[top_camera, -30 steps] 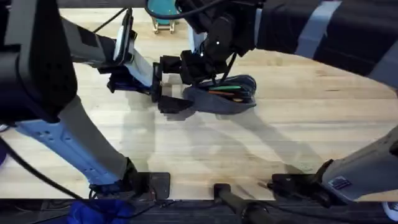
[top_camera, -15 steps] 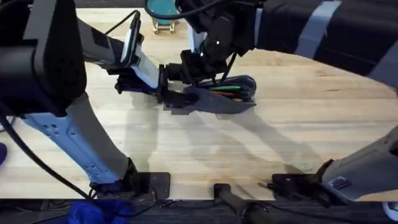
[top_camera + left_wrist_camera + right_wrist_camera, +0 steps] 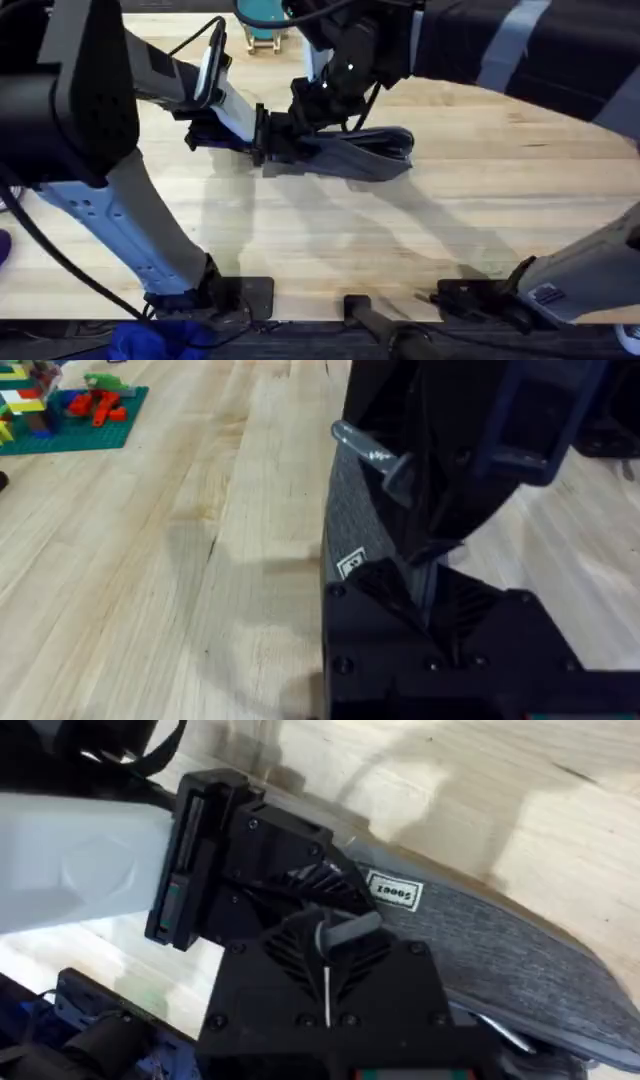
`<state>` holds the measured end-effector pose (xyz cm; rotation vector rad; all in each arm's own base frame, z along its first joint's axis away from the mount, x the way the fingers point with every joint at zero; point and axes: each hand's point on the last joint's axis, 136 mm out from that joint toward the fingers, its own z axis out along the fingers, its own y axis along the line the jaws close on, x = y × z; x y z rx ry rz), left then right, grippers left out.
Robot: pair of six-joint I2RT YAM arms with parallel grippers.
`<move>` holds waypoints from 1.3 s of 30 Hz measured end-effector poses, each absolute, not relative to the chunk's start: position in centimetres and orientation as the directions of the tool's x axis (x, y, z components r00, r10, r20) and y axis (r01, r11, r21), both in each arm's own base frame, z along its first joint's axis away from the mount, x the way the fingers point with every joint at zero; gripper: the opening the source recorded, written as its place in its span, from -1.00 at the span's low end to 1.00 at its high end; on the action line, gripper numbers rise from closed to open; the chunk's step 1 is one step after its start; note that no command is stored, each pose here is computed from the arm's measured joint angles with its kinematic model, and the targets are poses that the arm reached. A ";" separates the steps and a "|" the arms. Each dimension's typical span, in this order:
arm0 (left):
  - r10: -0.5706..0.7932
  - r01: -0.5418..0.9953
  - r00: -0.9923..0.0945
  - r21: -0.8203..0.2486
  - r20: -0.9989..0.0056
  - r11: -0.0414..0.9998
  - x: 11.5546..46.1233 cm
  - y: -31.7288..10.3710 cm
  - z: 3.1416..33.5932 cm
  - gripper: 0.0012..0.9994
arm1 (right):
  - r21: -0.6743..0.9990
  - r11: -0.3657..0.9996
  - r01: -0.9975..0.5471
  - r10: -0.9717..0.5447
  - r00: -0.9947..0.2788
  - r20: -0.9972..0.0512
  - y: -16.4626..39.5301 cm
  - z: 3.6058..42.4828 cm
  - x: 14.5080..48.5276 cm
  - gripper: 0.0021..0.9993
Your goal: Unzip the bag, pick up the pens from the table one at a time and place them inside, then zip the bag closed.
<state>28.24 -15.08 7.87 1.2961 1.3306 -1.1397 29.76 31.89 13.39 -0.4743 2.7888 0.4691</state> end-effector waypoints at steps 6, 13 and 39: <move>0.142 1.000 -0.016 -0.014 -0.990 0.014 28.2 -15.1 7.9 -0.92 | 0.264 0.894 -0.363 -0.277 -0.909 -0.313 31.8 13.3 29.7 -0.94; 0.142 1.000 -0.015 -0.014 -0.990 0.012 28.2 -15.1 7.9 -0.92 | 0.250 0.896 -0.366 -0.290 -0.911 -0.295 31.3 13.2 29.4 -0.94; 0.139 1.000 -0.015 -0.014 -0.990 0.007 28.1 -15.3 7.9 -0.92 | 0.022 0.954 -0.301 -0.286 -0.926 -0.245 24.2 14.9 28.0 -0.94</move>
